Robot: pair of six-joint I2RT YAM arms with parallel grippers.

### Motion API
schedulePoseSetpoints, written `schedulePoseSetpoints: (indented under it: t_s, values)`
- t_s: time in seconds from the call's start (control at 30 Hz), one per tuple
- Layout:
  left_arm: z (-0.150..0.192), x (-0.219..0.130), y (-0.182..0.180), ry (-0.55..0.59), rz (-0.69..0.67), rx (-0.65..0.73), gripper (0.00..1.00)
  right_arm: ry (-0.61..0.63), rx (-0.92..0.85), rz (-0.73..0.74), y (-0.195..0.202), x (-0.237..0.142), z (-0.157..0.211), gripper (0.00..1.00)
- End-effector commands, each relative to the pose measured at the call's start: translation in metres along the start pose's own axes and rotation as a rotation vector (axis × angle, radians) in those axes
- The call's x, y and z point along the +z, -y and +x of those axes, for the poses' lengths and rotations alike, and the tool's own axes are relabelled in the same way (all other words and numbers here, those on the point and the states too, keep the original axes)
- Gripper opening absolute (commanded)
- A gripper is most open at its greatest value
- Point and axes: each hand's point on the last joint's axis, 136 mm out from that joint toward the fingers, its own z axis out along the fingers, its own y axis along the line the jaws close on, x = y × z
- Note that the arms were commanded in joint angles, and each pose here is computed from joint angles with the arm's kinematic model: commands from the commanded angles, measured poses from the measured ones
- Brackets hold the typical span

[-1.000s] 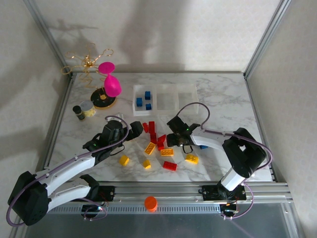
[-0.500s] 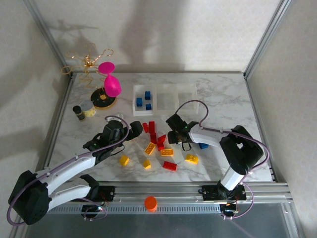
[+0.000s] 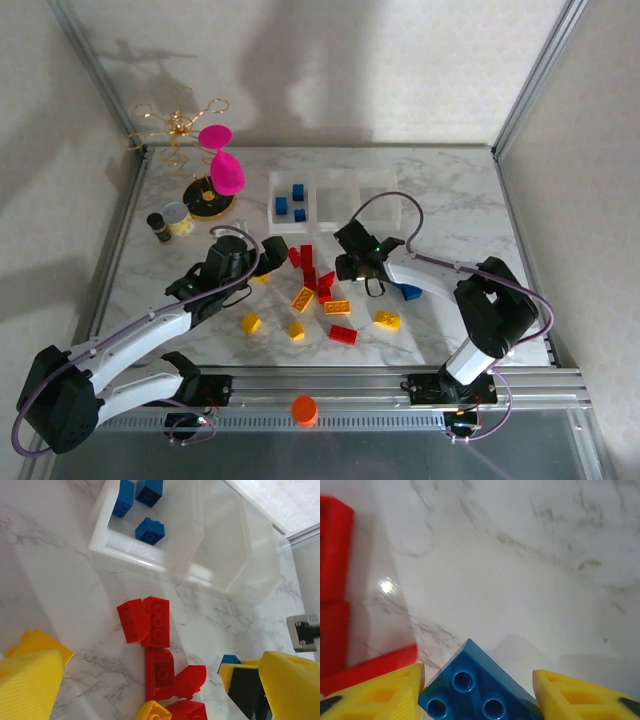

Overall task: Sort the legos into containers by color
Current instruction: Pick up the lego from the center of the table, then place the lego in the container.

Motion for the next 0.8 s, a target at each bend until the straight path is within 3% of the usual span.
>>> schedulePoseSetpoints:
  t_s: [0.0, 0.43, 0.77]
  values:
    - [-0.022, -0.011, -0.001, 0.059, -0.024, 0.015, 1.0, 0.093, -0.019, -0.008, -0.01, -0.017, -0.041, 0.49]
    - [-0.057, -0.016, -0.026, 0.109, -0.069, -0.032, 1.0, 0.356, -0.047, -0.06, -0.075, -0.007, -0.178, 0.51]
    - [-0.064, -0.006, -0.04, 0.133, -0.077, -0.094, 1.0, 0.47, -0.098, -0.03, -0.101, 0.025, -0.236, 0.52]
